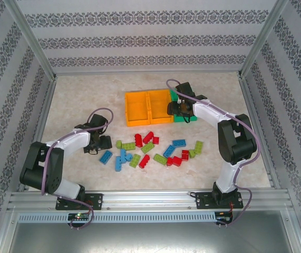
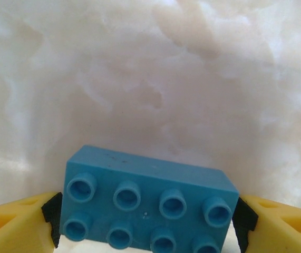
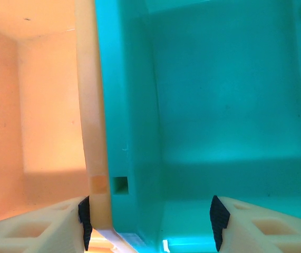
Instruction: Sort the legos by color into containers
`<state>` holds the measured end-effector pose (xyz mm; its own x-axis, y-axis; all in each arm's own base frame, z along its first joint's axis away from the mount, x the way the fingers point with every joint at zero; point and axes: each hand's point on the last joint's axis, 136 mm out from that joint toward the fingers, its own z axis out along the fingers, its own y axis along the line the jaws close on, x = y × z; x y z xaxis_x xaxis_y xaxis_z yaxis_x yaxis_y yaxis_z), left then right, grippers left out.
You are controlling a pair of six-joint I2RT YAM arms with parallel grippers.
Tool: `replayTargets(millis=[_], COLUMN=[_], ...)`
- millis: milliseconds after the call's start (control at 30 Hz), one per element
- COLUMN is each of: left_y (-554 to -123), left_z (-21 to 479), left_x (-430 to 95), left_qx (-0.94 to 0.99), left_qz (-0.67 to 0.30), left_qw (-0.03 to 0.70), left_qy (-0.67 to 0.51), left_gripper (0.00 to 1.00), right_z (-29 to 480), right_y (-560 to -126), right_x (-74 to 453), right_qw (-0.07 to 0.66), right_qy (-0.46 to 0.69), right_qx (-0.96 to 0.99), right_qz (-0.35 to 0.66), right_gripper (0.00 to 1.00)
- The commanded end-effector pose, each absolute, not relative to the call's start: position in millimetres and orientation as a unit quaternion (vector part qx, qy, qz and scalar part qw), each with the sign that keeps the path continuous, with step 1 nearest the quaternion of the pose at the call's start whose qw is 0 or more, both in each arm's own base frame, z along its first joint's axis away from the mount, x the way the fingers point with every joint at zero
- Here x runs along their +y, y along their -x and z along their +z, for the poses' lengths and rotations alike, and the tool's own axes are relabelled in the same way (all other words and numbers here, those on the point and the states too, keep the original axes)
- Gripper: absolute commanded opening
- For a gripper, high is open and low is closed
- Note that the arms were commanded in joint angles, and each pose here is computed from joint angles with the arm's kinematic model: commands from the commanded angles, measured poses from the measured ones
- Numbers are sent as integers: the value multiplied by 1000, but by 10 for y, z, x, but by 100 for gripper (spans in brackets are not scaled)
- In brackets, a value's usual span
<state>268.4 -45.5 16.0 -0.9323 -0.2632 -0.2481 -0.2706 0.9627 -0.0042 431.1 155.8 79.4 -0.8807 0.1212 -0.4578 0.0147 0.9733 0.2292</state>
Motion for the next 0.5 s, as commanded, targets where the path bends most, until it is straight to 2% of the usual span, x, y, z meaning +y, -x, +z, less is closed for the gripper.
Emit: replayTargets(millis=[0,100,300,467], left_y=[-2673,-2689,-2696,-2700], left_z=[146,121,135,187], left_x=[-469,-484,-509,-495], left_qx=[986,987,987,986], left_qz=[26,26,24,27], left_qw=[111,106,108,115], left_qy=[123,120,115,115], left_gripper=[82,77,53,45], right_z=[900,913,937,997], right_y=[-4302,-4295,-4280,-4275], right_x=[1552,1539,1542,1586], right_qw=[252,253,254,260], right_qy=[-36,-38,-39,-35], right_qx=[960,960,959,957], right_qz=[115,115,119,128], right_gripper=[63,63,63,63])
